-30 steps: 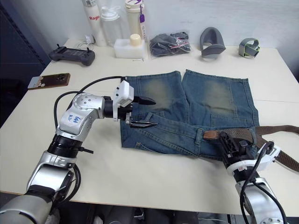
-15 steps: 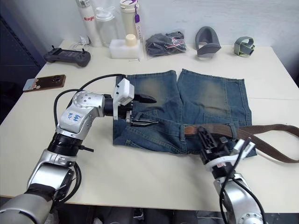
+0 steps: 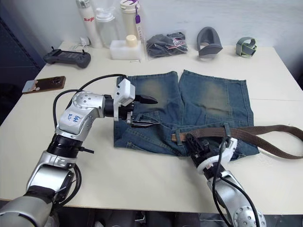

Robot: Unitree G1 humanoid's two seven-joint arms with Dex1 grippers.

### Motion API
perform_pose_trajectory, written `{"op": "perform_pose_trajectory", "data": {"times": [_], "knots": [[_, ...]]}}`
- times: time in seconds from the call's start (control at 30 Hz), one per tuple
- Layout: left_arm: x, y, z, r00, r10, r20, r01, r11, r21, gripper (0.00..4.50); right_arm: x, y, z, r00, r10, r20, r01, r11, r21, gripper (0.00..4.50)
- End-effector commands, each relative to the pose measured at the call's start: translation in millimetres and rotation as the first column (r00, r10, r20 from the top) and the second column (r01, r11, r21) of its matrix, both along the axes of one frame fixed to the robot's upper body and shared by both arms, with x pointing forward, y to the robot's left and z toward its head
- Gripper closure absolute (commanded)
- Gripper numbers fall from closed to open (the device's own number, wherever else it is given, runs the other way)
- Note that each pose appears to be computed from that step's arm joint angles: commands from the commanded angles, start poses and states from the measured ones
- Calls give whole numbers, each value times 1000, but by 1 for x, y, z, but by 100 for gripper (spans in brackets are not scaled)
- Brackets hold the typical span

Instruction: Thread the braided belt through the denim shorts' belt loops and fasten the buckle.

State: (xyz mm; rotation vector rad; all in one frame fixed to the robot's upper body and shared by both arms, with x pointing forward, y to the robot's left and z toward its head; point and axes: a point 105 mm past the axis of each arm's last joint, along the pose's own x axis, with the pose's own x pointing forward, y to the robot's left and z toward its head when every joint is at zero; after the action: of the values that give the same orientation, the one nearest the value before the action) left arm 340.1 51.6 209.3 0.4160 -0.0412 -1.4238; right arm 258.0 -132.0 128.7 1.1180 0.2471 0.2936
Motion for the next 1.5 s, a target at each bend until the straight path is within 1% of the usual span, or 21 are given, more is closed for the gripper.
{"op": "perform_pose_trajectory", "data": {"times": [0.03, 0.07, 0.23, 0.3, 0.37, 0.4, 0.43, 0.47, 0.5, 0.57, 0.6, 0.7, 0.83, 0.9, 0.93, 1.07, 1.13, 1.27, 1.33, 1.37, 1.5], "knots": [[-3, -3, 12, 999, -15, 50, 15, 1000, -9, 0, 6, 0, -22, 997, -12, -80, 2, 991, -130, 448], [-3, -3, 12, 999, -15, 50, 16, 1000, -9, 0, 6, 1, -23, 997, -6, -83, -8, 988, -157, 448], [-3, -4, 12, 999, -20, 50, 21, 1000, -12, 0, 3, 13, -9, 997, 65, -30, -69, 985, -159, 448], [-3, -6, 11, 998, -24, 50, 25, 1000, -15, 0, 4, 6, -4, 999, 39, -2, -39, 988, -147, 448], [-3, -7, 12, 998, -27, 51, 28, 999, -17, 0, 3, -7, 5, 999, -22, 23, 24, 997, -74, 365], [-3, -7, 12, 998, -27, 51, 28, 999, -17, 0, 3, -12, 7, 999, -44, 31, 46, 998, -50, 335], [-3, -7, 12, 998, -28, 52, 29, 999, -18, 0, 3, -20, 11, 995, -89, 38, 90, 996, -13, 285], [-3, -7, 12, 998, -29, 53, 30, 999, -18, 0, 4, -31, 13, 990, -140, 34, 140, 990, 13, 249], [-3, -7, 12, 998, -30, 53, 31, 999, -19, 0, 3, -38, 15, 984, -175, 35, 174, 984, 32, 200], [-3, -8, 12, 998, -31, 54, 32, 999, -18, 0, 0, -46, 21, 978, -203, 42, 200, 977, 69, 127], [-3, -8, 11, 998, -32, 54, 33, 999, -19, 0, -1, -51, 22, 974, -222, 44, 218, 973, 78, 78], [-3, -9, 11, 998, -34, 54, 35, 999, -18, 0, -2, -64, 29, 961, -272, 58, 265, 958, 105, 78], [-3, -9, 11, 998, -34, 55, 35, 999, -19, 0, -1, -68, 33, 959, -275, 66, 266, 957, 115, 78], [-2, -8, 11, 998, -32, 56, 33, 999, -16, 0, 0, -67, 33, 960, -274, 63, 265, 956, 129, 130], [-2, -8, 11, 998, -30, 56, 31, 999, -14, 0, 1, -63, 32, 964, -258, 60, 249, 961, 124, 167], [-3, -6, 9, 998, -25, 55, 26, 1000, -7, 0, 4, -48, 33, 976, -204, 69, 193, 971, 139, 346], [-3, -5, 9, 998, -24, 54, 24, 1000, -4, 0, 4, -41, 36, 981, -177, 80, 163, 974, 156, 446], [-3, -4, 8, 998, -20, 52, 20, 1000, 0, 0, 0, -22, 37, 992, -96, 83, 79, 980, 185, 449], [-4, -3, 8, 998, -19, 52, 19, 1000, 2, 0, 0, -16, 32, 996, -68, 62, 56, 982, 182, 449], [-4, -3, 8, 998, -19, 51, 19, 1000, 2, 0, 1, -13, 28, 997, -56, 52, 46, 984, 174, 449], [-4, -4, 7, 999, -21, 50, 21, 1000, 7, 0, 10, -7, -5, 999, -28, -31, 31, 995, 92, 449]]}}
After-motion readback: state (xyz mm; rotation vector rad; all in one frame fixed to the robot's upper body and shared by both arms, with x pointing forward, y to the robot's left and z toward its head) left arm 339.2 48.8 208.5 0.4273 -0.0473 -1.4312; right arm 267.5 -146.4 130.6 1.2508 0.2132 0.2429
